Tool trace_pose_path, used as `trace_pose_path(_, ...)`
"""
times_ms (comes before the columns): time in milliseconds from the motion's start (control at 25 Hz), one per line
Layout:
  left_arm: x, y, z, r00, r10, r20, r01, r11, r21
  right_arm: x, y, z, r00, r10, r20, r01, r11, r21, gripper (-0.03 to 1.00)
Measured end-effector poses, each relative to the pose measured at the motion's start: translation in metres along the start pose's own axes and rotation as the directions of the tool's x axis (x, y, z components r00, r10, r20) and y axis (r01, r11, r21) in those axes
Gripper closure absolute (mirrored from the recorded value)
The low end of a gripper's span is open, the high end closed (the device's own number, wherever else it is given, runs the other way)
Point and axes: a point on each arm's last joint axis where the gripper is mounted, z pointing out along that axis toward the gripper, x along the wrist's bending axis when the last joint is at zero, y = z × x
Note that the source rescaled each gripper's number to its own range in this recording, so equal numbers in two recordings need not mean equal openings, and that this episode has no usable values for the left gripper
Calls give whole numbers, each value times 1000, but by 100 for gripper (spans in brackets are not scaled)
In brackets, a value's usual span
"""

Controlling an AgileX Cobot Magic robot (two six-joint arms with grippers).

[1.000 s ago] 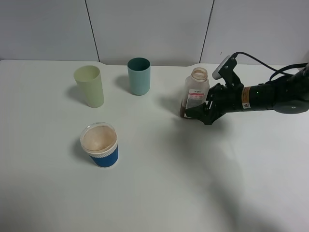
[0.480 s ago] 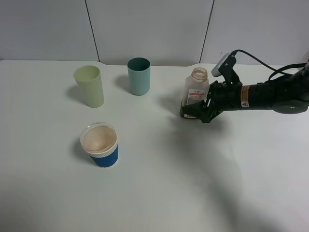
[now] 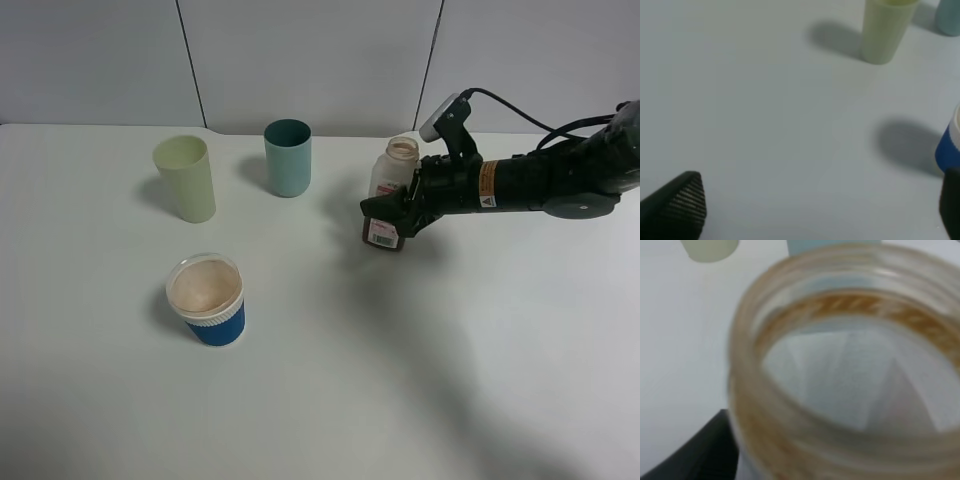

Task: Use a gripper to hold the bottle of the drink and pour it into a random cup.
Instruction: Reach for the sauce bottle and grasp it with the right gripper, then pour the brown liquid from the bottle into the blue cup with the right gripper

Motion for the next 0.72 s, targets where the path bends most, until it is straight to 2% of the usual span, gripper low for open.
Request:
trace_pose_path(280, 0, 0, 0, 1000, 0, 0, 0, 1000, 0, -2, -4, 0, 999, 45, 28, -46, 998, 42, 69)
trace_pose_path(360, 0, 0, 0, 1000, 0, 0, 0, 1000, 0, -2, -4, 0, 998, 62, 30, -63, 997, 43, 73)
trace_pose_path(480, 0, 0, 0, 1000, 0, 0, 0, 1000, 0, -2, -4, 0, 996, 88, 34, -90, 995, 45, 96)
trace_pose_path(720, 0, 0, 0, 1000, 0, 0, 0, 1000, 0, -2, -4, 1, 993, 110, 44, -112, 992, 52, 97)
